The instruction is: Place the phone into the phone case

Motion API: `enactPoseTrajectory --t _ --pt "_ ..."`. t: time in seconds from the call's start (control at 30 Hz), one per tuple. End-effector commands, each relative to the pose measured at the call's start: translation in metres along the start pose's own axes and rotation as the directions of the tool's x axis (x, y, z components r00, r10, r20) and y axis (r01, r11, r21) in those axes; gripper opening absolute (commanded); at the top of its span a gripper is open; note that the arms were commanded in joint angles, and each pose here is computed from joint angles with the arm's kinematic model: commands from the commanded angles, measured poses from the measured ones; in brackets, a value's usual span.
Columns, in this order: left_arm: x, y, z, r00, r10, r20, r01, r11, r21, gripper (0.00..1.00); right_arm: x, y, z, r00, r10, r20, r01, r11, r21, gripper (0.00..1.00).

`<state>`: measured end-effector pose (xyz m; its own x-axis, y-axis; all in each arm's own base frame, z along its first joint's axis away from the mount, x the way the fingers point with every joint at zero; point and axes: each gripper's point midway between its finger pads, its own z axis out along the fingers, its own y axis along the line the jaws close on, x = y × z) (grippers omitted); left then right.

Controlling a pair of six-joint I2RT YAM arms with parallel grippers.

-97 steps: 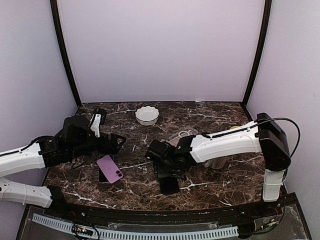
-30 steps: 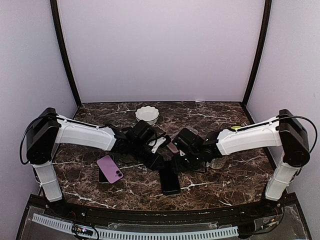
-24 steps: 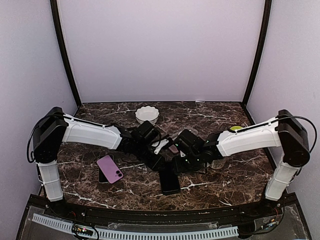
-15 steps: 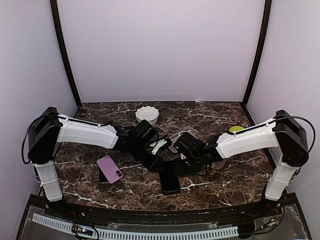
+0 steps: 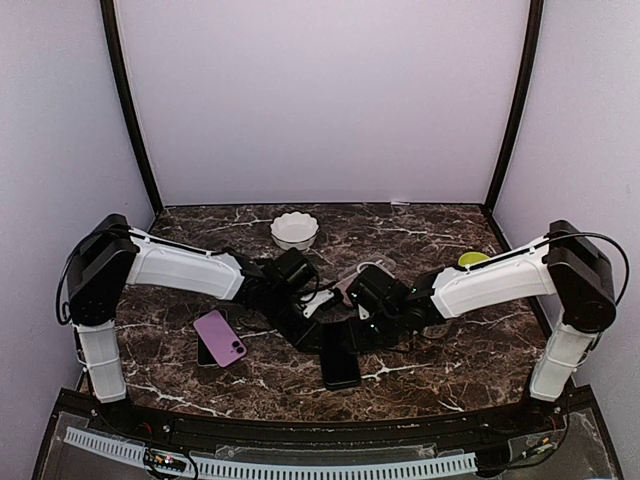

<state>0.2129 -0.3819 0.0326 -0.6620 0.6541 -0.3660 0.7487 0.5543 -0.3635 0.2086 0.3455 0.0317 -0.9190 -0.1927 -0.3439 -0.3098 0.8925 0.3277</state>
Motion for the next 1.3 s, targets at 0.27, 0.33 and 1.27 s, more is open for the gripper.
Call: enactPoseTrajectory --t 0.27,0.33,1.27 --pt "0.025 -0.026 0.024 0.989 0.07 -0.133 -0.055 0.992 0.116 0.26 0.008 -0.01 0.004 1.0 0.002 -0.017 -0.002 1.0 0.017 0.49" --pt "0.037 -0.023 0.031 0.981 0.049 -0.187 -0.029 0.994 0.108 0.24 0.009 -0.013 0.001 1.0 0.004 -0.019 -0.003 0.999 0.038 0.49" --pt "-0.042 0.043 -0.134 0.926 -0.184 0.329 0.183 0.983 0.035 0.58 0.036 0.032 0.009 0.99 -0.095 -0.107 0.124 0.944 0.305 0.99"
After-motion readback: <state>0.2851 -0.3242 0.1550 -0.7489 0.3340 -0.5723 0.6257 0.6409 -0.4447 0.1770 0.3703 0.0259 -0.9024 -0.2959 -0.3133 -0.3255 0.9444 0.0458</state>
